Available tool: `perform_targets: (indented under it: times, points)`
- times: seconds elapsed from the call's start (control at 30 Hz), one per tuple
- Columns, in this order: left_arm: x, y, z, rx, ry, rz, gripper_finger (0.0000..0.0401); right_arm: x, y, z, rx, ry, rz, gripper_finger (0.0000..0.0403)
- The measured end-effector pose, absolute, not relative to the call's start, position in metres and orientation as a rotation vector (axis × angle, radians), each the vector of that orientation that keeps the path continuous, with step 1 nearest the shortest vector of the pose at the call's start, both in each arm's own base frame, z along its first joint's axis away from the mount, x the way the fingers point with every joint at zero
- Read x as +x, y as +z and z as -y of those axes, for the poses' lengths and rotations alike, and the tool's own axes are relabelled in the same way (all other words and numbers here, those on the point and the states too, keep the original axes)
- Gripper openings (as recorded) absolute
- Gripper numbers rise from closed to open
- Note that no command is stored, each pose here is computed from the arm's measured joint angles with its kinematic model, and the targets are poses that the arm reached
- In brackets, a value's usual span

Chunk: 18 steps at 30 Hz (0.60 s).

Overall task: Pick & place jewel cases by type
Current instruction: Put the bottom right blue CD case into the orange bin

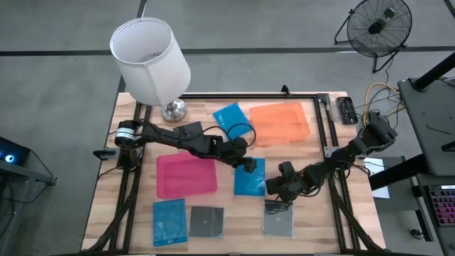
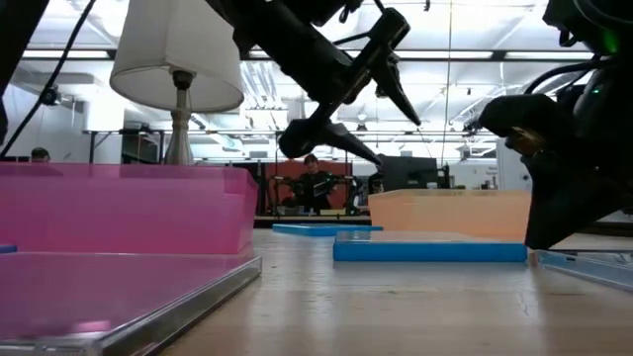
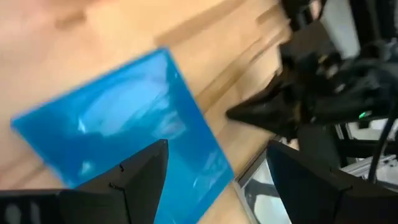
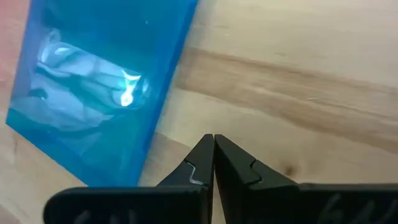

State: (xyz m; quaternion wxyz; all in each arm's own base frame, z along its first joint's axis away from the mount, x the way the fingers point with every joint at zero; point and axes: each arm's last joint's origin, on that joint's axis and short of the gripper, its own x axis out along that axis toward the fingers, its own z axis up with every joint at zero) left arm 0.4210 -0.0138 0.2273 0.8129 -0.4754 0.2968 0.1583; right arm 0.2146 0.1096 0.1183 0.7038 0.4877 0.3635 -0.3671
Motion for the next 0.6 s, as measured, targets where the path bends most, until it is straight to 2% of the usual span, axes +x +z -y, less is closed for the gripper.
perform_targets:
  times: [0.27, 0.5, 0.6]
  points:
    - [0.421, 0.224, -0.006, -0.876, 0.313, -0.606, 0.0257, 0.223, 0.113, -0.115, 1.109, -0.754, -0.784, 0.0008]
    - [0.41, 0.189, -0.006, -0.975, 0.293, -0.527, 0.0257, 0.223, 0.113, -0.114, 1.1, -0.761, -0.776, 0.0008]
    - [0.402, 0.175, -0.003, -1.031, 0.295, -0.557, 0.0257, 0.222, 0.112, -0.114, 1.1, -0.763, -0.776, 0.0008]
